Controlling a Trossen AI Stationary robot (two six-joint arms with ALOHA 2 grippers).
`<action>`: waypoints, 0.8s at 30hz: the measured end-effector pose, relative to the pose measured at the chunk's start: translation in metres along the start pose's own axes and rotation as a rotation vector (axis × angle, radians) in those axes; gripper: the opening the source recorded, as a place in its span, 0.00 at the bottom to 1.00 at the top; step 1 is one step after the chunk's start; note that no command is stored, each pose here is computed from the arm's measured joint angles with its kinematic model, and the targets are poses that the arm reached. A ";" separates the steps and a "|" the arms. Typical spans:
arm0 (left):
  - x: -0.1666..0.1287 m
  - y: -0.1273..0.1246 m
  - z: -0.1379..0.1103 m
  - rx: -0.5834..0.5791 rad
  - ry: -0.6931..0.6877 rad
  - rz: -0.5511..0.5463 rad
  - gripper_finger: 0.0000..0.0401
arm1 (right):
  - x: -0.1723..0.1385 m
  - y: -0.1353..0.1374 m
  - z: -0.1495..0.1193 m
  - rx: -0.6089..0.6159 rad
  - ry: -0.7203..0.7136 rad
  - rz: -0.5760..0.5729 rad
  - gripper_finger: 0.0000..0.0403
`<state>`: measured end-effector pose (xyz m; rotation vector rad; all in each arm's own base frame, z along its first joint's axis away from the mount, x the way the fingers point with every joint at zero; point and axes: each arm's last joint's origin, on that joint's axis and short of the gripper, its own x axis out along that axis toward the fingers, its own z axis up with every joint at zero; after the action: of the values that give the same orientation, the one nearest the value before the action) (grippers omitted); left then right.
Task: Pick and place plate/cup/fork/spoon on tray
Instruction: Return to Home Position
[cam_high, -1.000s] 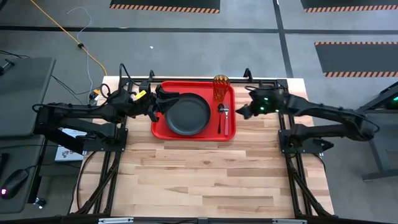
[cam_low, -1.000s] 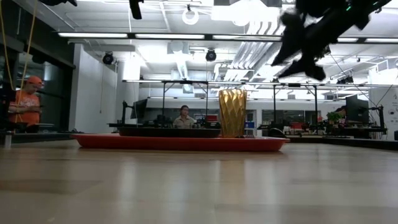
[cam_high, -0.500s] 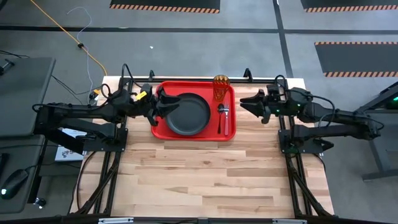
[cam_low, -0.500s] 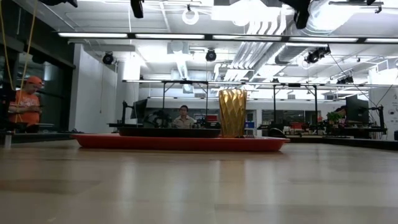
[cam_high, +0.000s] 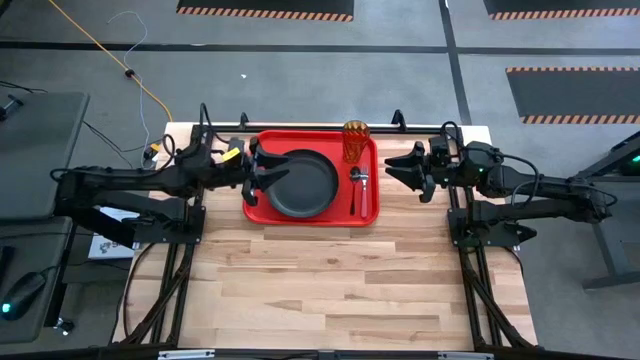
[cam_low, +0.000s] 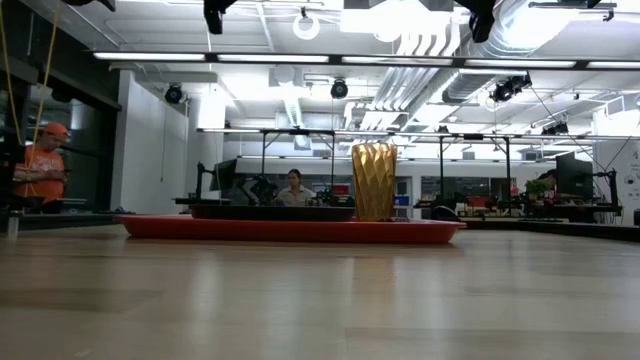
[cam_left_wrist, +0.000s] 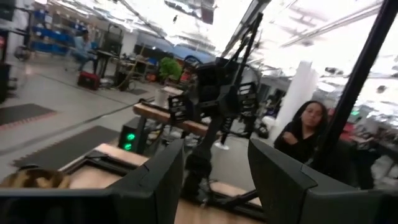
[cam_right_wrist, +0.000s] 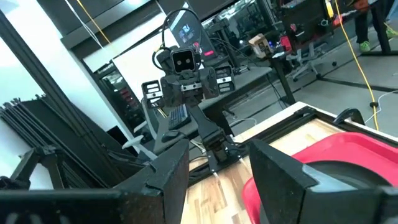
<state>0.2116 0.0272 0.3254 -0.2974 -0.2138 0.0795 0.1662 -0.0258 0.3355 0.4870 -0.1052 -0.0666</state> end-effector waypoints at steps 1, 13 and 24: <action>-0.002 0.000 0.000 0.011 0.009 0.011 0.42 | 0.000 0.000 0.000 -0.007 0.000 0.000 0.40; -0.035 -0.007 0.012 0.058 0.067 0.067 0.41 | 0.000 0.000 0.000 -0.002 0.001 0.002 0.40; -0.060 -0.023 0.029 0.035 -0.012 -0.015 0.03 | 0.000 0.000 0.000 -0.008 0.006 0.008 0.40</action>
<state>0.1477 0.0068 0.3472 -0.2600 -0.2266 0.0703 0.1663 -0.0255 0.3353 0.4788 -0.1010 -0.0582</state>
